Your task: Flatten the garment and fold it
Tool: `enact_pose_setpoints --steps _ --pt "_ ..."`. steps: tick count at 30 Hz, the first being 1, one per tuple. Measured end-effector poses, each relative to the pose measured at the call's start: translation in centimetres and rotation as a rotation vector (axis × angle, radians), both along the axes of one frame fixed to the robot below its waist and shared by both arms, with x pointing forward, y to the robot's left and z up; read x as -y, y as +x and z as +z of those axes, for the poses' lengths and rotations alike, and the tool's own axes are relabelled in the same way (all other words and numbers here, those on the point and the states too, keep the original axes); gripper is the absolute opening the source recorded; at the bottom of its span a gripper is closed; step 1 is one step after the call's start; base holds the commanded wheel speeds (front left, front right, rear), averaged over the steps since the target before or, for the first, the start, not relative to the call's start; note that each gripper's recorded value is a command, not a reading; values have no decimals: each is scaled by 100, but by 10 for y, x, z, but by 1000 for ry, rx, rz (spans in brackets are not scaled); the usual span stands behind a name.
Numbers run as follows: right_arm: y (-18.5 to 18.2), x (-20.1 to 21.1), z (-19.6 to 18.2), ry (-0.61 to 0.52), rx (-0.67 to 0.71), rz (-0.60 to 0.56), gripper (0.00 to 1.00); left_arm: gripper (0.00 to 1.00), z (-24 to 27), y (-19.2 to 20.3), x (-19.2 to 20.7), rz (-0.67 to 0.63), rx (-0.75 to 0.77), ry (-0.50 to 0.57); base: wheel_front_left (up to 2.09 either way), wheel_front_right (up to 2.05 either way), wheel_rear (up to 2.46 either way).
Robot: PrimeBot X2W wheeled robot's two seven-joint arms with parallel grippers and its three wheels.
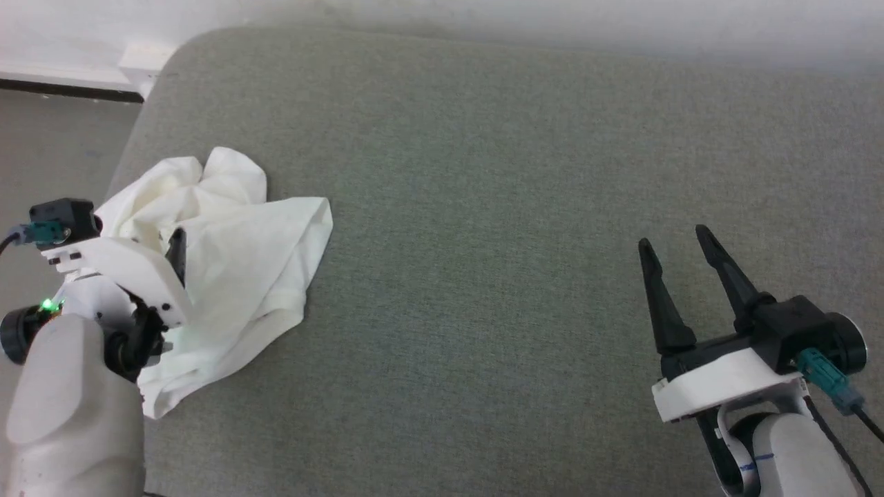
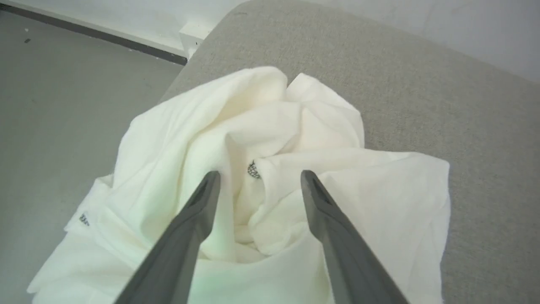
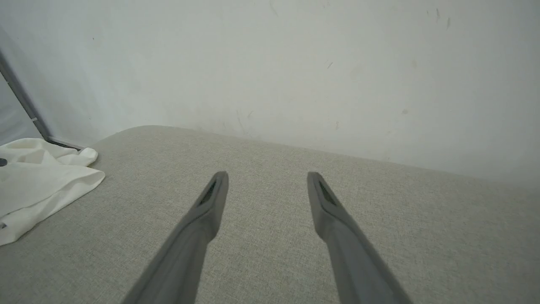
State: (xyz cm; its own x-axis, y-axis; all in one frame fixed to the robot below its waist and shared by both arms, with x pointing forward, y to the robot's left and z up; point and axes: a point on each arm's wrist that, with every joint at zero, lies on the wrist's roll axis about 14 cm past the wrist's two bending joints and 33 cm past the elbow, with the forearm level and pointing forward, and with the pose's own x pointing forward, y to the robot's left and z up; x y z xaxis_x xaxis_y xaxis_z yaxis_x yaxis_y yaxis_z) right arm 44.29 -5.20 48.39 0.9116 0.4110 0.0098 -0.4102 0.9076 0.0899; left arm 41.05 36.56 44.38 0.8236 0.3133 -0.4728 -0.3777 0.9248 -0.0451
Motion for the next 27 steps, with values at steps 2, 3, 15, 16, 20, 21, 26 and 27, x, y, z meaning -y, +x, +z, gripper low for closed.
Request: enact_pose_setpoints --steps 2,3,15,16,20,21,26,27 --pt "3 1 -3 8 -2 -5 100 100 -19 -4 -1 4 -93 -41 0 0 0" --pt "4 2 -4 8 -4 -7 100 100 -28 -6 -1 17 -125 -76 0 0 0" --pt "13 8 -20 39 -28 -30 100 0 -73 -18 -14 59 -380 -189 0 0 0" --pt "13 8 -21 41 -30 -31 100 0 -74 -19 -15 61 -387 -187 0 0 0" --pt "14 7 -17 57 -17 -30 100 0 -68 -16 -23 69 -372 -169 0 0 0" --pt "14 7 -17 62 -17 -31 100 0 -65 -14 -26 71 -360 -157 0 0 0" --pt "13 6 -11 83 -2 -32 100 0 -19 7 -52 77 -212 -36 0 0 0" --pt "12 6 -9 88 3 -32 100 0 -3 14 -59 85 -160 6 0 0 0"
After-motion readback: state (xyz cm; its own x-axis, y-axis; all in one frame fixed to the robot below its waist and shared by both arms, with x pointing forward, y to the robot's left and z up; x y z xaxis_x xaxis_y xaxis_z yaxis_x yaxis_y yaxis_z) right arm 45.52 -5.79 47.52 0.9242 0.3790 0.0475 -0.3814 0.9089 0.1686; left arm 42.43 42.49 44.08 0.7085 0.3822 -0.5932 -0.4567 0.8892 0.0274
